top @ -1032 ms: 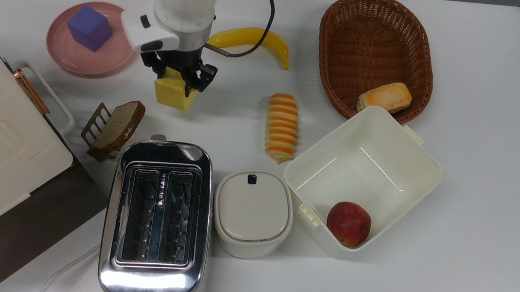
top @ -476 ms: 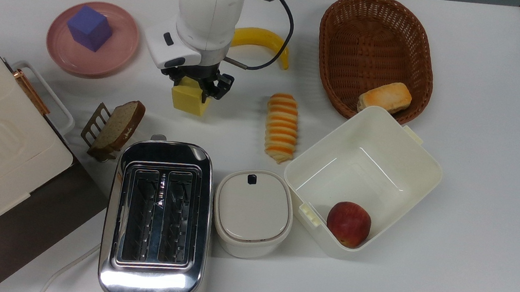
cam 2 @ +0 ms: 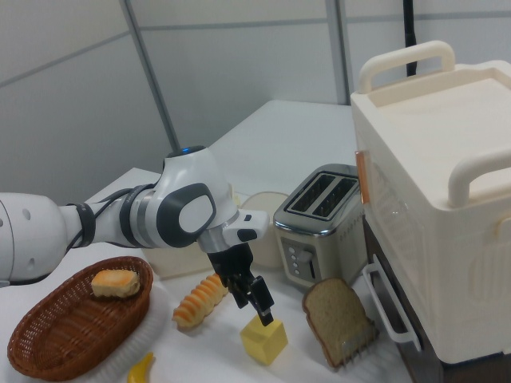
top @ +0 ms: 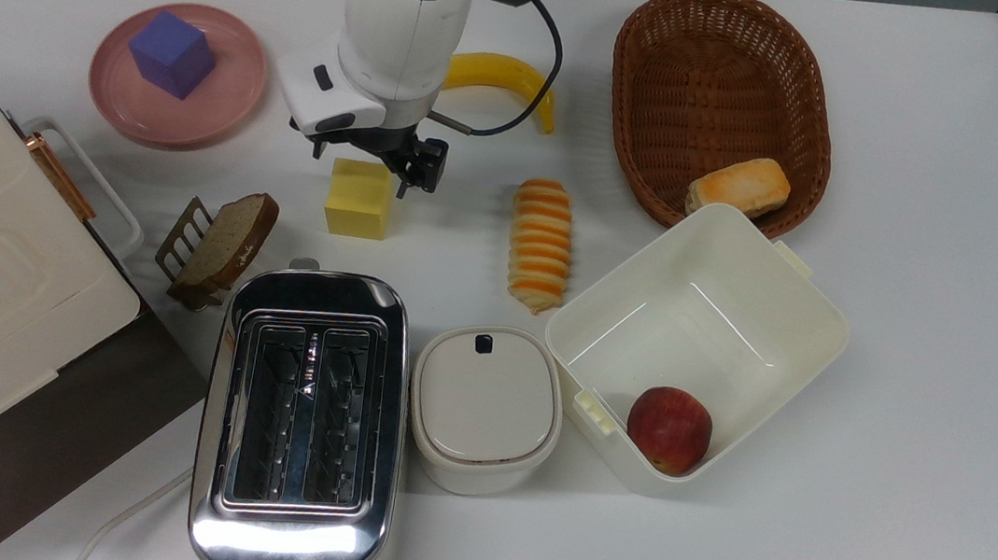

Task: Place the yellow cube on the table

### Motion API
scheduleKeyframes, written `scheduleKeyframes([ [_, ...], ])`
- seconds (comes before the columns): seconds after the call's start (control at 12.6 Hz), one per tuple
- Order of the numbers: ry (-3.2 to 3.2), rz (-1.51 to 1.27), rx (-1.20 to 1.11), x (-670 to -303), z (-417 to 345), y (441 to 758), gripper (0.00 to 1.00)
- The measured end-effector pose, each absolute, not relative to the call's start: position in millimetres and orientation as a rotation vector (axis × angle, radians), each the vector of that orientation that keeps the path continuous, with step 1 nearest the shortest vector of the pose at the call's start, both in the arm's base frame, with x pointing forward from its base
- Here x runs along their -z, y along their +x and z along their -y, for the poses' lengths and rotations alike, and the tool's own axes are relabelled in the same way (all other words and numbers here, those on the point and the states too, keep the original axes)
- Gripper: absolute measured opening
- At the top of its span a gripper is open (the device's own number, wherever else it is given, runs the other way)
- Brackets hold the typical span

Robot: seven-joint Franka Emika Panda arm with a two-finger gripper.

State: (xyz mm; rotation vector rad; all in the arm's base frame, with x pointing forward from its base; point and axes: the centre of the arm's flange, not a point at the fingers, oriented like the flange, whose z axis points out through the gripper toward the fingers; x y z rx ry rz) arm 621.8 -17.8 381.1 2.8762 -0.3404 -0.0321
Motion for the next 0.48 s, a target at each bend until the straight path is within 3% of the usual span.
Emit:
scheduleKeyframes([
  [0.24,2.858,0.346,0.035,-391,23,624,1.0],
  [0.48,2.814,0.27,0.019,-427,38,628,1.0],
])
